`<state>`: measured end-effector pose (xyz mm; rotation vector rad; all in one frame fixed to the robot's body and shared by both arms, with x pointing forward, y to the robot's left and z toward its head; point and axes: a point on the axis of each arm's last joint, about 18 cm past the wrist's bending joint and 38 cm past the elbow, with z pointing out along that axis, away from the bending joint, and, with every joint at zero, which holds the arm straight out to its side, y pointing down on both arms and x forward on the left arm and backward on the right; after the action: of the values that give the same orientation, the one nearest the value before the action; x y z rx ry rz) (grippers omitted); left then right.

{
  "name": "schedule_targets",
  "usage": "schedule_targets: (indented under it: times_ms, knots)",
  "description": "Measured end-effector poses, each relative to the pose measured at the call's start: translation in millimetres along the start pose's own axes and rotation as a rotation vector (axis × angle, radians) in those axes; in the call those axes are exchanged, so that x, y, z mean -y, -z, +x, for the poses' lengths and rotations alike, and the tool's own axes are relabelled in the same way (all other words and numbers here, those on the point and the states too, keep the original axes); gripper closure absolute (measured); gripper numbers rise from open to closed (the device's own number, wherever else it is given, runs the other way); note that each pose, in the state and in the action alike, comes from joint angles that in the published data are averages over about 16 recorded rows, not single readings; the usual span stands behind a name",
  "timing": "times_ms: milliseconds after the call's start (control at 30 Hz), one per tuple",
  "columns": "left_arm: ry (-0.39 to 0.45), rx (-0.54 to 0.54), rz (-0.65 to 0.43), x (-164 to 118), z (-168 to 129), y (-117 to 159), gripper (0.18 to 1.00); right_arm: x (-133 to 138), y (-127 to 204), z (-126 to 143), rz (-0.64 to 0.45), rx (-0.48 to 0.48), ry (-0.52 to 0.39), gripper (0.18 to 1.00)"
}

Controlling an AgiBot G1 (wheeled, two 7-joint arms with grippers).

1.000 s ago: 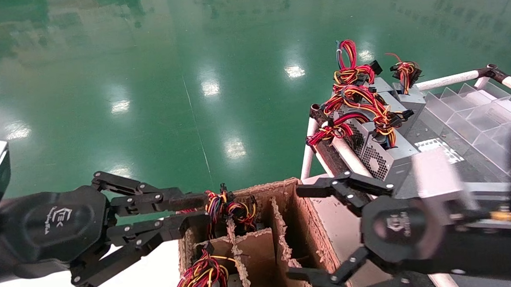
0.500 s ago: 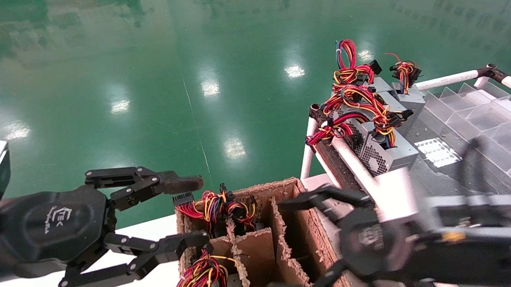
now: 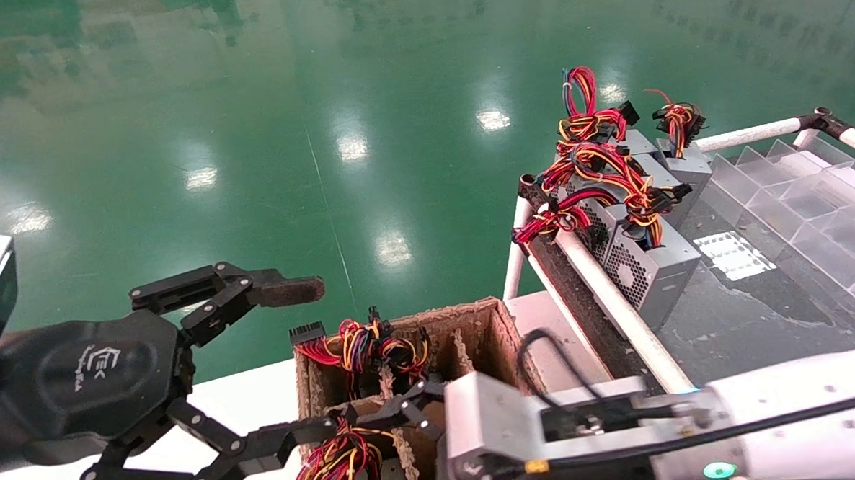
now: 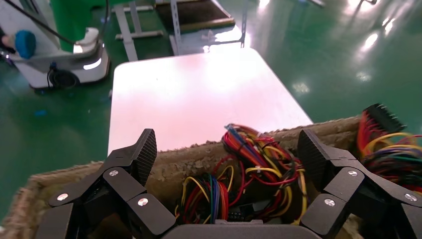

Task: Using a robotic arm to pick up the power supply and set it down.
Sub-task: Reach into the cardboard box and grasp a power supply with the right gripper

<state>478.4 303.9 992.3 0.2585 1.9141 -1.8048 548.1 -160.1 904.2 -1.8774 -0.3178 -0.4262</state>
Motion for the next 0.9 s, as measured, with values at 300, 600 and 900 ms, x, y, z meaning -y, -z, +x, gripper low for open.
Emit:
schedule_targets:
  times_ms: [300,600,900]
  knots:
    - [0.0,0.0,0.0,0.0,0.0,0.0,0.233,-6.2,-33.4,19.1,-0.041,0.011,0.027,0.178]
    - [0.0,0.0,0.0,0.0,0.0,0.0,0.191,-8.0,-48.8,31.9,-0.064,0.014,0.05,0.186]
    - [0.0,0.0,0.0,0.0,0.0,0.0,0.184,-15.1,-53.3,37.1,-0.092,0.011,0.052,0.247]
